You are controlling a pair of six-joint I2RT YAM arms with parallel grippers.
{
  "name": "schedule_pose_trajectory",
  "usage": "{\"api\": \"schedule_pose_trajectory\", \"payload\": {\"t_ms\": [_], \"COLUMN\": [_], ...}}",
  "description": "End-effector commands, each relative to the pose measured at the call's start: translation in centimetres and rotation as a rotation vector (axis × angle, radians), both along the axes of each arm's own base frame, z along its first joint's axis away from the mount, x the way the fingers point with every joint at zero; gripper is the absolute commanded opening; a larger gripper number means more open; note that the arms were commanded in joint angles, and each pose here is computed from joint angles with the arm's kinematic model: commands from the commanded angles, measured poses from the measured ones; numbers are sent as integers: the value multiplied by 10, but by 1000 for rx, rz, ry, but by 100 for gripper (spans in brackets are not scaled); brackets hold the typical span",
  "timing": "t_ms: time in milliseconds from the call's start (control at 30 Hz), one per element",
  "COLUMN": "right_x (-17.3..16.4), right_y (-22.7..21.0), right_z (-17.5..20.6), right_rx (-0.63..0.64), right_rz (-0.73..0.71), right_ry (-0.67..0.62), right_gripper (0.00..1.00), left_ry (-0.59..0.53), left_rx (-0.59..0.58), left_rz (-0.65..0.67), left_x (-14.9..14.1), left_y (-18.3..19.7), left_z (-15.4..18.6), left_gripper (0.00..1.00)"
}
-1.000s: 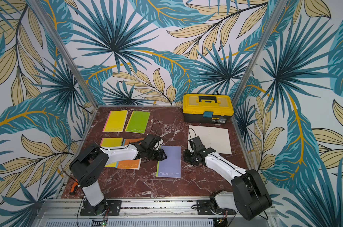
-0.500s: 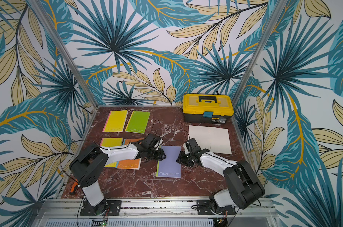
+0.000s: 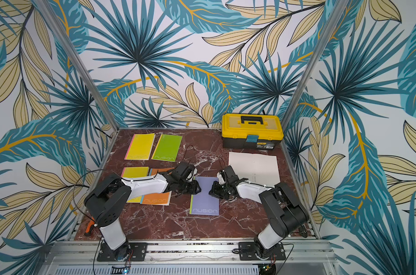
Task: Close the notebook
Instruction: Move the notebook to the center of the board.
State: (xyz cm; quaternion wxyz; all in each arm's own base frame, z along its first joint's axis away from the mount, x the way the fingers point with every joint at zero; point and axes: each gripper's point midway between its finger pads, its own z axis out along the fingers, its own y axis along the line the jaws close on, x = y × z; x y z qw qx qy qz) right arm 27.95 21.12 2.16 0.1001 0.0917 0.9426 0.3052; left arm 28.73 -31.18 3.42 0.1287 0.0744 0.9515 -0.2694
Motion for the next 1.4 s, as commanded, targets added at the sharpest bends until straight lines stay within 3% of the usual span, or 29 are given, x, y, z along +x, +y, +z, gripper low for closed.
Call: {"api": "schedule_pose_trajectory", "payload": {"t_ms": [0, 400, 567, 733, 900, 1133, 1367], "right_x": [-22, -28, -33, -44, -46, -51, -58], "right_y": [-38, -51, -34, -41, -46, -49, -43], "right_z": [-40, -27, -19, -22, -12, 10, 8], "right_rx": [-216, -357, -319, -368, -346, -353, -338], "right_rz": [-50, 4, 74, 49, 20, 63, 92], "right_ry": [106, 55, 42, 56, 7, -23, -9], "right_gripper": [14, 14, 14, 15, 25, 26, 26], "left_ry": [72, 48, 52, 53, 54, 63, 74], "left_rx": [166, 212, 210, 209, 205, 179, 186], "left_rz": [26, 46, 44, 35, 23, 16, -1], "left_x": [-17, -27, -33, -35, -37, -43, -50], "left_y": [36, 56, 57, 53, 48, 41, 33], "left_z": [-27, -12, -12, -12, -13, -13, -16], "left_gripper": [39, 39, 39, 39, 39, 39, 39]}}
